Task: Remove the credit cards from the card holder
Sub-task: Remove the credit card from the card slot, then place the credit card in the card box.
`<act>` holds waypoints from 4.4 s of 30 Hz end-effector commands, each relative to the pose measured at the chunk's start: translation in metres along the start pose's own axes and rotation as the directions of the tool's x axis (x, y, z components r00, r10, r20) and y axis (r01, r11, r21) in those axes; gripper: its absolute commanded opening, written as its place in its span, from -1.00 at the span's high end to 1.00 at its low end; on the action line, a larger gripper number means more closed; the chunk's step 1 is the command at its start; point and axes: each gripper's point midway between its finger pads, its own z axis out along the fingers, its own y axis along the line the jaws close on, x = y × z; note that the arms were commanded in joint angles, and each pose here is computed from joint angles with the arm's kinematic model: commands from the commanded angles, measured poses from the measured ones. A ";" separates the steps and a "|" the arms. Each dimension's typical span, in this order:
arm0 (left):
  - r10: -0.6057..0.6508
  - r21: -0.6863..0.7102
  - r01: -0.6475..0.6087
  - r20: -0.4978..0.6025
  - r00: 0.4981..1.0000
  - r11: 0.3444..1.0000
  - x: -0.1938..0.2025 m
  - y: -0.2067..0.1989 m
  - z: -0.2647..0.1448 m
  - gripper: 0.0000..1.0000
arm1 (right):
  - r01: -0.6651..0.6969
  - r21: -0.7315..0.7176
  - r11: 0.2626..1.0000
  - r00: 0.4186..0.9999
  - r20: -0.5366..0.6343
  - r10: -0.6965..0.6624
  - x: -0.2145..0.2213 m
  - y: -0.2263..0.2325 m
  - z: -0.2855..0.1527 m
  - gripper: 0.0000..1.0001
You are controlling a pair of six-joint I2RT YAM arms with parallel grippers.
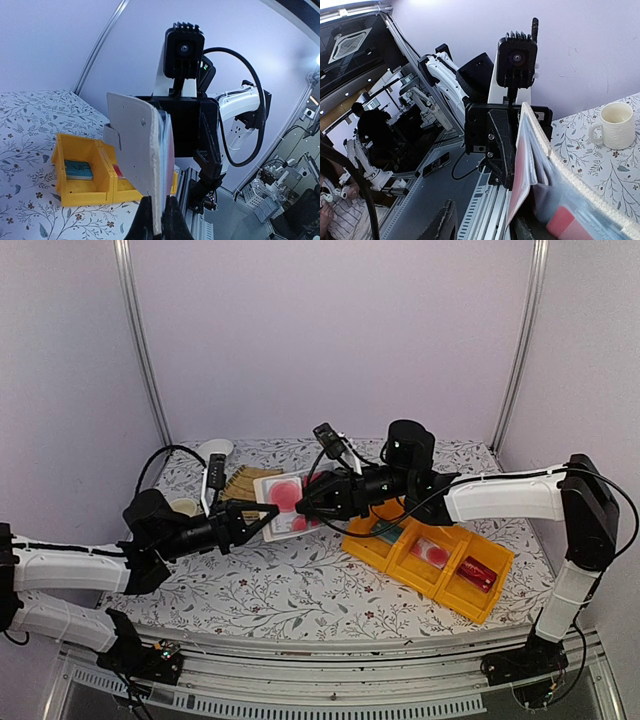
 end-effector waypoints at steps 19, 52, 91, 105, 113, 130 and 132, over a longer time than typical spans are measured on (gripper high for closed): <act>-0.048 -0.059 0.044 -0.071 0.996 0.997 0.031 0.013 -0.001 0.81 | -0.035 0.085 0.996 0.999 0.003 0.035 0.008 -0.009 -0.005 0.95; -0.445 -0.385 0.342 -0.220 0.868 0.857 0.145 0.141 -0.040 1.00 | -0.459 0.250 0.852 0.869 -0.070 0.489 0.146 -0.151 -0.007 0.54; -0.478 -0.678 0.102 -0.395 0.785 0.728 0.188 0.195 -0.082 1.00 | -0.305 0.586 0.751 0.845 -0.197 0.497 0.107 -0.145 -0.059 0.97; -0.416 -0.655 0.025 -0.449 0.791 0.755 0.176 0.197 -0.074 1.00 | 0.247 0.792 0.558 0.699 -0.544 0.464 0.073 -0.097 -0.226 0.96; -0.413 -0.655 0.010 -0.465 0.783 0.756 0.178 0.197 -0.076 1.00 | 0.359 0.730 0.582 0.583 -0.662 0.471 0.107 -0.073 -0.256 0.97; -0.417 -0.655 0.014 -0.465 0.781 0.756 0.179 0.197 -0.075 1.00 | 0.409 0.697 0.589 0.352 -0.716 0.603 0.180 -0.072 -0.296 0.97; -0.418 -0.654 0.015 -0.465 0.780 0.756 0.179 0.197 -0.074 1.00 | 0.407 0.706 0.580 0.341 -0.706 0.620 0.182 -0.075 -0.299 0.97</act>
